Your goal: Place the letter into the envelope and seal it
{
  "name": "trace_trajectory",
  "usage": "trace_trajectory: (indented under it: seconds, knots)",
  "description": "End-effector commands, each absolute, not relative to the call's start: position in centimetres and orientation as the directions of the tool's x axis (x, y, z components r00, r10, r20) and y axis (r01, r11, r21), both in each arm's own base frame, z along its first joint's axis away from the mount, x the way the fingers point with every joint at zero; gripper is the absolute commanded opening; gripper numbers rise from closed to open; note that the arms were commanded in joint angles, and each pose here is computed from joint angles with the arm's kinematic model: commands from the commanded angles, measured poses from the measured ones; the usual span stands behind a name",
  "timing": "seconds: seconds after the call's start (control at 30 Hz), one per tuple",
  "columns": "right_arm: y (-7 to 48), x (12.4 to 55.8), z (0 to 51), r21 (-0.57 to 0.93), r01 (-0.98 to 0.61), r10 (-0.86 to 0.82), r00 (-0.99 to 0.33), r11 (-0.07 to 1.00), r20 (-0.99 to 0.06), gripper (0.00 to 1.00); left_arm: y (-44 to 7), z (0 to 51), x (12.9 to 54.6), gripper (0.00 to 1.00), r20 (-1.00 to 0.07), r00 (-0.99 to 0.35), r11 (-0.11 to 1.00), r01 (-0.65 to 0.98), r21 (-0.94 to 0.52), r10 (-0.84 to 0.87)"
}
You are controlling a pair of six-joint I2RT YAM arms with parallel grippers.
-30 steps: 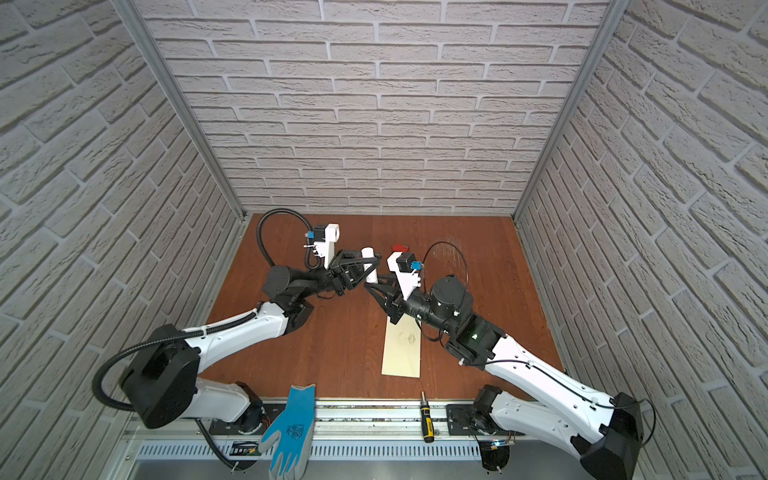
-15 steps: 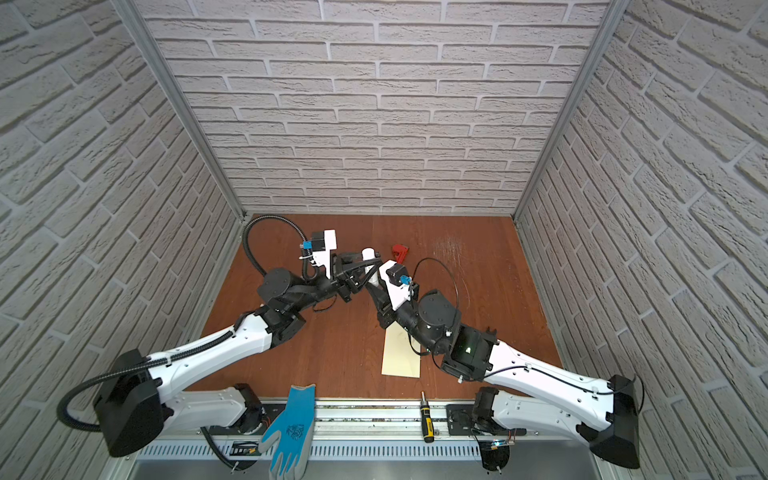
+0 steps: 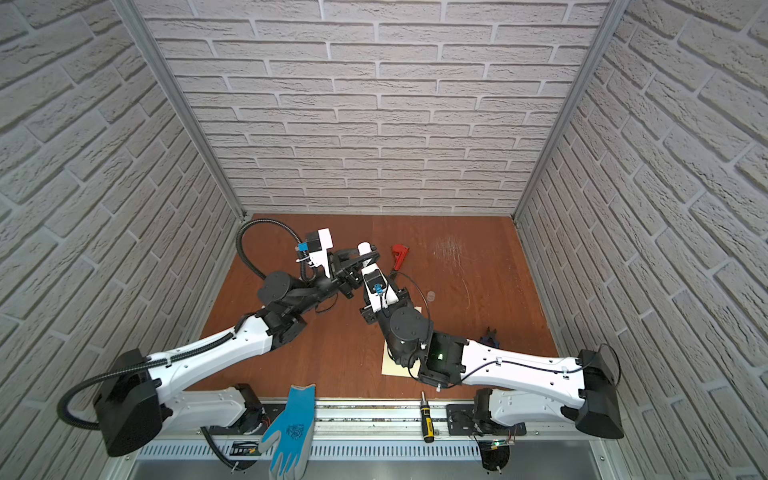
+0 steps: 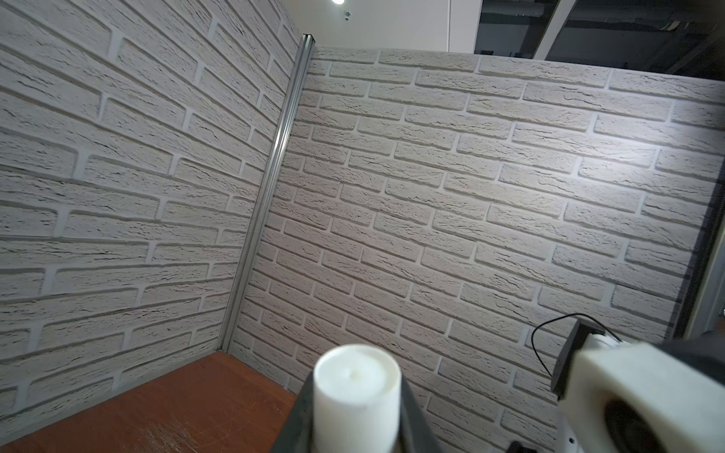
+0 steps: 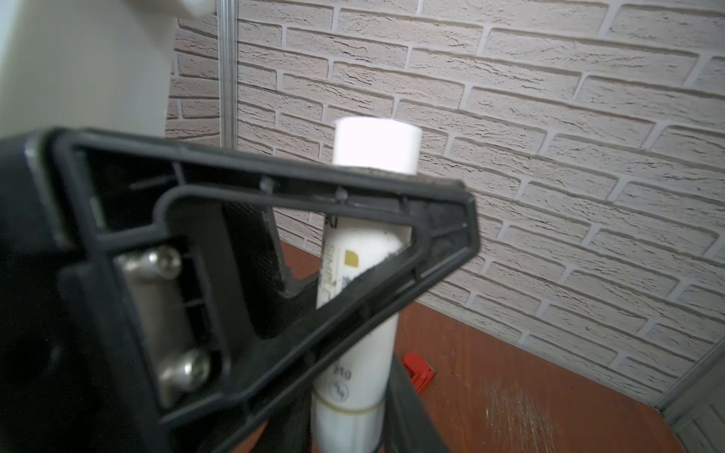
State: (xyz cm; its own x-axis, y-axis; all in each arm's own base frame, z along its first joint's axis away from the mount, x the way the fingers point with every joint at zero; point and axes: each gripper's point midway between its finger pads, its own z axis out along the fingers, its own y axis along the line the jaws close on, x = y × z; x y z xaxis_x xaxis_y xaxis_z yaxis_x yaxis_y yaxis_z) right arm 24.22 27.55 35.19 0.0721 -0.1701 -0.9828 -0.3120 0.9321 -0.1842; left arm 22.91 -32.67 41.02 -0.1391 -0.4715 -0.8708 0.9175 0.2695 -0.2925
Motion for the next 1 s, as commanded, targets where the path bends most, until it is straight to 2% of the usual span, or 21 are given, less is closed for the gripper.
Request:
trace_trajectory:
  seconds: [0.0, 0.17, 0.27, 0.47, 0.67, 0.97]
  knots:
    - [29.5, 21.8, 39.3, -0.161, -0.414, -0.085, 0.195, 0.896, -0.977, 0.18, -34.0, 35.8, 23.7, 0.0, -0.916, -0.206, 0.33, 0.887, -0.323, -0.344]
    - [26.9, 21.9, 37.6, -0.155, -0.347, -0.099, 0.174, 0.925, -0.98, 0.42, -32.5, 37.0, 22.9, 0.0, -0.928, -0.108, 0.348, 0.906, -0.24, -0.358]
    - [24.7, 21.8, 36.5, -0.181, -0.308, -0.137, 0.159, 0.934, -0.978, 0.5, -31.7, 37.1, 22.1, 0.0, -0.94, -0.038, 0.365, 0.916, -0.169, -0.339]
    - [19.1, 21.2, 35.0, -0.187, -0.232, -0.161, 0.127, 0.955, -0.979, 0.52, -30.4, 36.2, 20.1, 0.0, -0.949, 0.109, 0.38, 0.925, -0.013, -0.297]
    - [14.2, 21.3, 32.9, -0.183, -0.158, -0.185, 0.004, 0.97, -0.983, 0.52, -30.7, 33.7, 17.6, 0.0, -0.949, 0.251, 0.355, 0.919, 0.172, -0.192]
    - [9.7, 22.2, 29.2, -0.111, -0.051, -0.12, -0.239, 0.992, -0.964, 0.54, -31.6, 30.2, 16.6, 0.0, -0.949, 0.294, 0.335, 0.911, 0.242, -0.114]
